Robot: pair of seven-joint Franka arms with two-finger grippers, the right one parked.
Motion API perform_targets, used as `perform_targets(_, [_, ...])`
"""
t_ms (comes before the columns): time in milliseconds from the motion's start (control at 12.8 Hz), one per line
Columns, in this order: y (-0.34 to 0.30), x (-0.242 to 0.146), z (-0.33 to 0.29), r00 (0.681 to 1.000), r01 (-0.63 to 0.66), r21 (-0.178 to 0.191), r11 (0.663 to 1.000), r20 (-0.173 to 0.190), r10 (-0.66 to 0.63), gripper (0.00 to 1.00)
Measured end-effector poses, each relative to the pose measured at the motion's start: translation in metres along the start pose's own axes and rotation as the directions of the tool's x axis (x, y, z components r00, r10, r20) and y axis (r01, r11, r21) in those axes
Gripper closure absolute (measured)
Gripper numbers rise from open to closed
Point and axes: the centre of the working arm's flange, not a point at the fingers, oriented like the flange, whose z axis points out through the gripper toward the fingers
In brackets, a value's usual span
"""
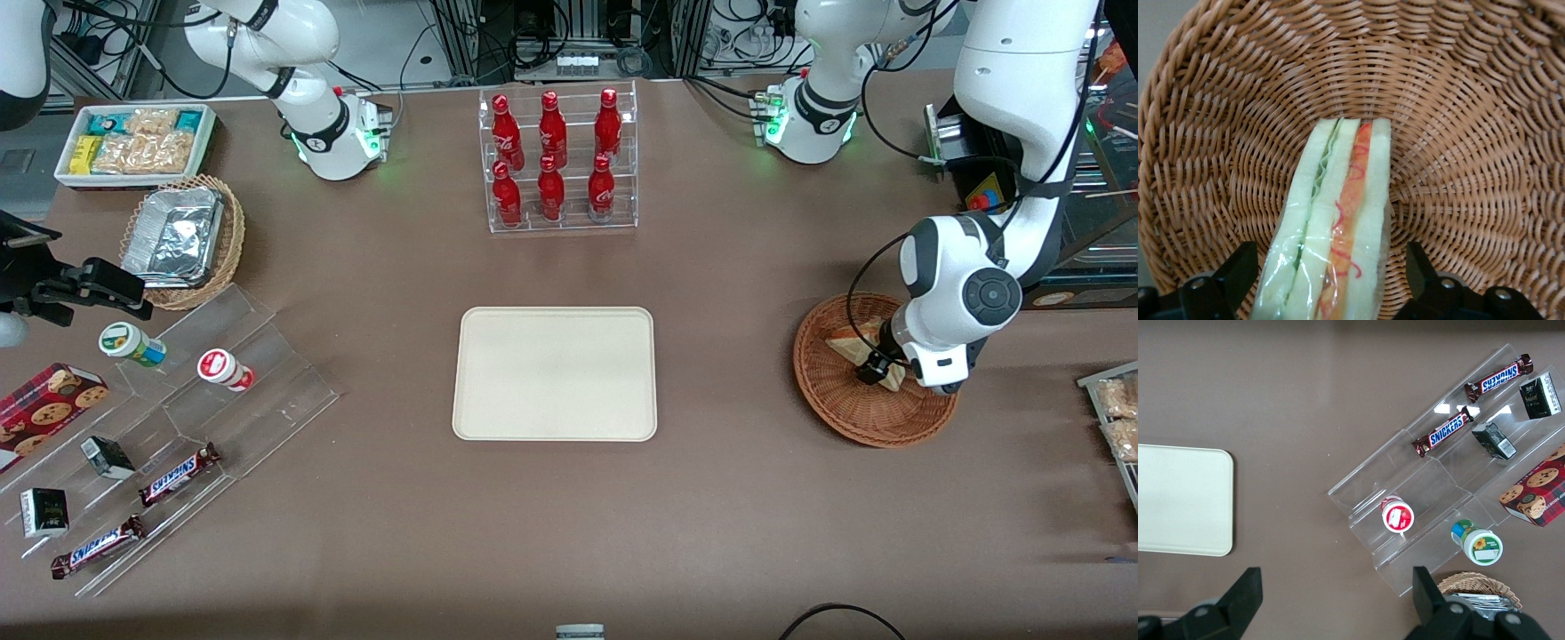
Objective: Place sandwich from basket to tray
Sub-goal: 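Lower the left gripper and close it on the wrapped sandwich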
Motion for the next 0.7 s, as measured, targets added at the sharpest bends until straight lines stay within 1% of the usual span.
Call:
perform_targets(78, [0.0,0.0,0.001,1.0,0.0,0.004,1.0,0.002,0.0,0.04])
perform_targets(157, [-0.001,-0.001,0.002,1.0,-0.001,0.012,1.0,0.008,0.0,0.11])
perform_targets(391, [-0.003,-0.005,-0.002,0.999,-0.01,0.052,0.999,0.032,0.009,0.49])
perform_targets(548, [0.001,-0.007,-0.018,0.999,-0.023,0.071,0.997,0.041,0.021,0.52])
perform_targets(626, [0.008,-0.009,-0.03,0.999,-0.033,0.074,0.997,0.04,0.031,0.54])
perform_targets(704, [0.018,-0.01,-0.047,0.998,-0.055,0.073,0.996,0.036,0.053,0.55])
